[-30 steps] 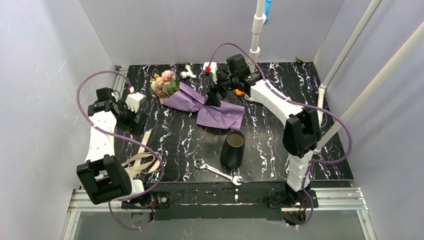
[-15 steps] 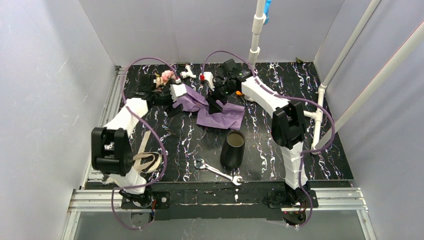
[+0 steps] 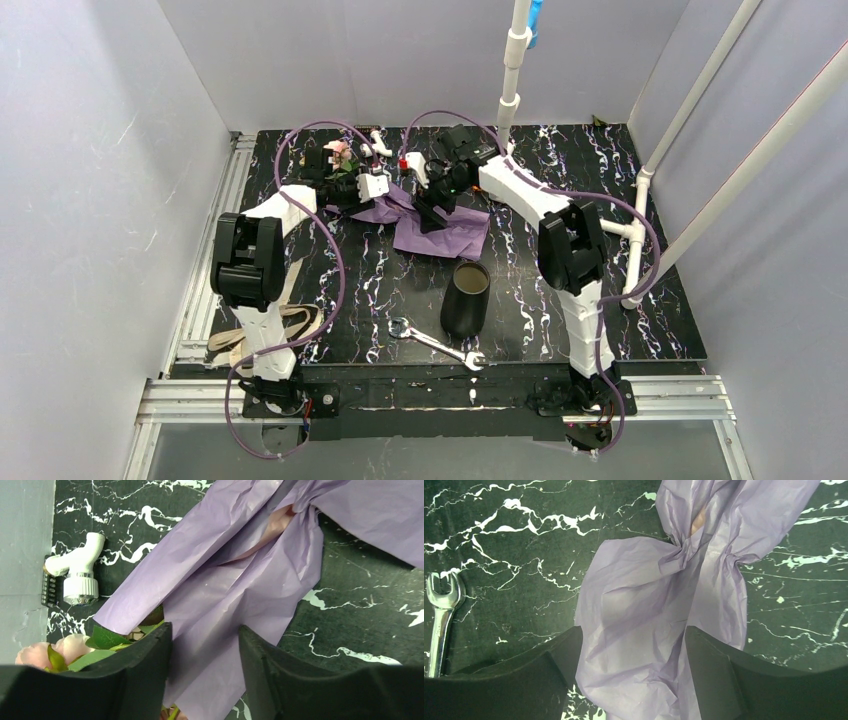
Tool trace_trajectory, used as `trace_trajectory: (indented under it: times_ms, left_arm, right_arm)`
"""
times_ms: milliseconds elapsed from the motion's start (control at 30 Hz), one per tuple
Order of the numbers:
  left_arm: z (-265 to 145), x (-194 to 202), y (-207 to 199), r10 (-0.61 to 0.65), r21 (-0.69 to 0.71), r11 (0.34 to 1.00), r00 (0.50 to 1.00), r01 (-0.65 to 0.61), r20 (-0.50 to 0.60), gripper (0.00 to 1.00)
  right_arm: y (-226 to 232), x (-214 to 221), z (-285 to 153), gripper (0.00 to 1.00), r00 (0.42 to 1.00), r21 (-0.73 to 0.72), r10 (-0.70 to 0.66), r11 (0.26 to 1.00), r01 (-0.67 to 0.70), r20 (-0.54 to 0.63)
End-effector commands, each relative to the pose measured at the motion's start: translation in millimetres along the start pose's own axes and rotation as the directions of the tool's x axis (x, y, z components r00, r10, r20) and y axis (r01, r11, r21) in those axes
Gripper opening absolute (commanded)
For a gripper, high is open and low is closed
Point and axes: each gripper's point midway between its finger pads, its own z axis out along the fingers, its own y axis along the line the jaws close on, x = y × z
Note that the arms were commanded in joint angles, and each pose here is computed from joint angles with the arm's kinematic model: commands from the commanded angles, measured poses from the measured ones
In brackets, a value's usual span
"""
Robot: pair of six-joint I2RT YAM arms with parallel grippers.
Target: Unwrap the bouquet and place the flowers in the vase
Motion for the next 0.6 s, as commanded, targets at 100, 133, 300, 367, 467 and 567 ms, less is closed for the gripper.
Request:
trace_trajectory:
  times_ms: [100,133,300,367,467,567]
  left_arm:
    - [-12.2,9.9,-10.3,0.032,-0.002,0.999,0.998,-0.032,-0.051,0.41]
    - [-13.3,10.6,-12.1,0.03,-0.002,1.0,0.998,-0.03,-0.056,0.41]
    - [-16.7,16.8,-14.4,0.027,-0.024,0.999,0.996,-0.029,-0.089,0.41]
    - [-17.3,19.8,-15.2,0.021,-0.025,0.999,0.995,-0.024,-0.102,0.38]
    - [-16.2,20.6,-12.3,0.01,-0.029,0.999,0.994,-0.013,-0.108,0.31]
    - [-16.6,22.1,-10.1,0.013,-0.032,0.999,0.993,-0.017,-0.117,0.15]
  right_arm:
    - [5.3,15.8,30.5,0.82,1.0,-0.053,-0.003,0.999,0.003,0.0]
    - [5.5,18.4,33.6,0.83,1.0,-0.053,0.006,0.999,-0.006,-0.001]
    - [1.8,26.2,46.2,0.83,0.999,-0.028,0.034,0.999,-0.033,0.006]
    - [0.5,28.9,50.5,0.79,0.999,-0.019,0.032,0.999,-0.032,0.005]
    - [1.4,28.4,54.7,0.6,1.0,-0.014,0.023,1.0,-0.022,0.005]
    - [-0.5,19.5,52.8,0.28,1.0,-0.005,0.02,1.0,-0.02,0.022]
